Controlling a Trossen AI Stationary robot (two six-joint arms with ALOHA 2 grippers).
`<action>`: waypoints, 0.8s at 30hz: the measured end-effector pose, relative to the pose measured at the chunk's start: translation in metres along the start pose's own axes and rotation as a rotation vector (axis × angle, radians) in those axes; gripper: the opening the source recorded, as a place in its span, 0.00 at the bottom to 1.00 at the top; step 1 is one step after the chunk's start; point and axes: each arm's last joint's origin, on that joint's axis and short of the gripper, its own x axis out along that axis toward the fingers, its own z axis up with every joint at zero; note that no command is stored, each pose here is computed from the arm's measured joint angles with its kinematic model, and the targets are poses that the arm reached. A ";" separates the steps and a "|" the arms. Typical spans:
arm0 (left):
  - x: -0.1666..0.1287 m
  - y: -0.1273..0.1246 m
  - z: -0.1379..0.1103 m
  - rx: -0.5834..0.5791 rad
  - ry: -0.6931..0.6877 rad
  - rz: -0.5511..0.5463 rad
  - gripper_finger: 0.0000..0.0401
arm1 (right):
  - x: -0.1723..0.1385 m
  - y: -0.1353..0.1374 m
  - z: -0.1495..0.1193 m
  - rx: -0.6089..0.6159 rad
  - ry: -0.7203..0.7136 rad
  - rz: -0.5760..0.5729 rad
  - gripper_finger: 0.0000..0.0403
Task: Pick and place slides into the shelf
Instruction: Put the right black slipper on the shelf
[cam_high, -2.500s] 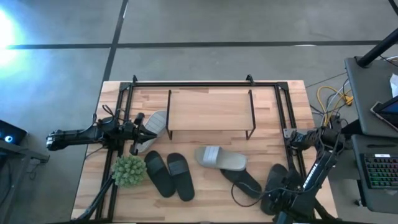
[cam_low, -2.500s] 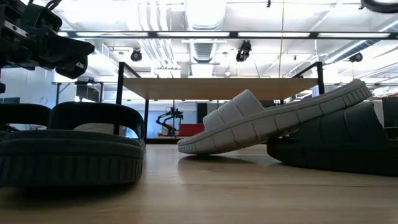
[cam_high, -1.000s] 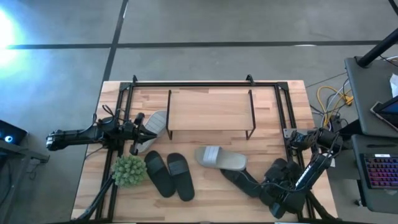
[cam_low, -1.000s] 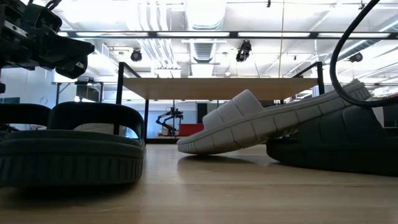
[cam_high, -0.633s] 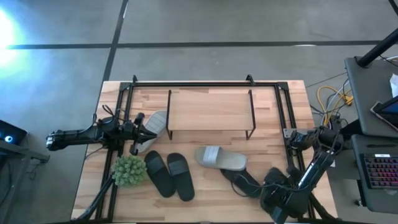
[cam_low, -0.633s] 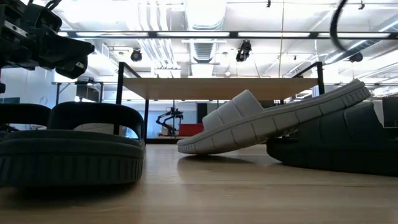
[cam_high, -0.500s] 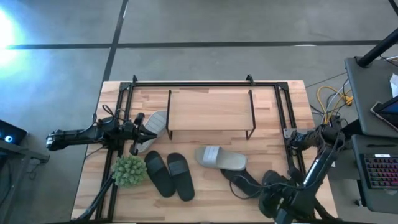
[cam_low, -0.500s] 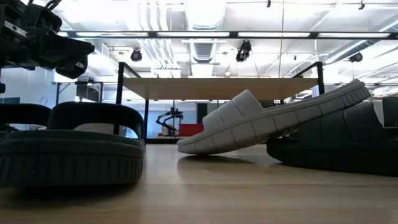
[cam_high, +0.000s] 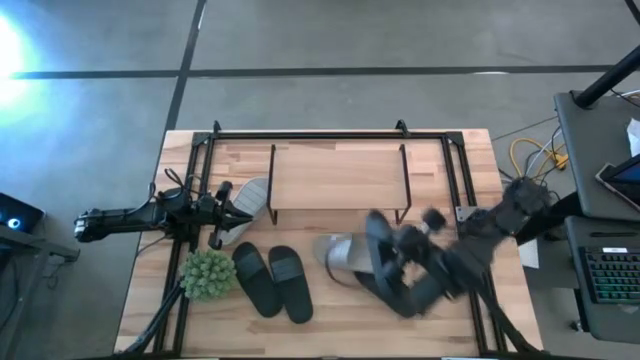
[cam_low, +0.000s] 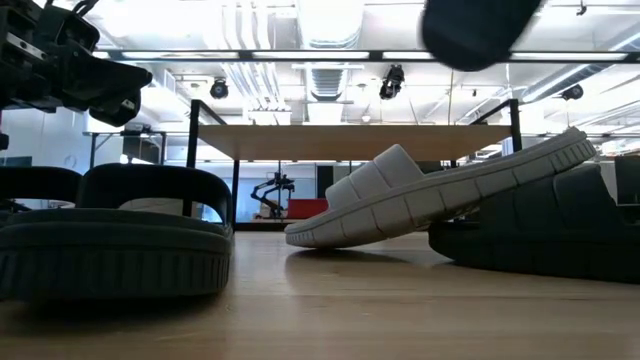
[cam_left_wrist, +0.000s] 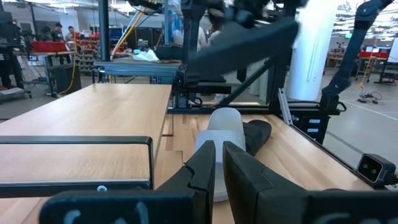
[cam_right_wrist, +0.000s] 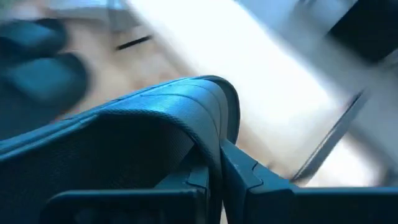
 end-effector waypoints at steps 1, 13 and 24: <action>0.000 0.000 0.000 0.000 0.000 0.000 0.04 | 0.007 -0.006 0.009 -0.044 -0.008 -0.029 0.03; 0.000 0.000 0.000 0.000 0.001 0.000 0.04 | 0.083 -0.076 0.057 -0.463 0.101 -0.373 0.03; 0.000 0.000 0.000 0.000 0.001 0.000 0.04 | 0.140 -0.077 0.046 -0.735 0.203 -0.342 0.03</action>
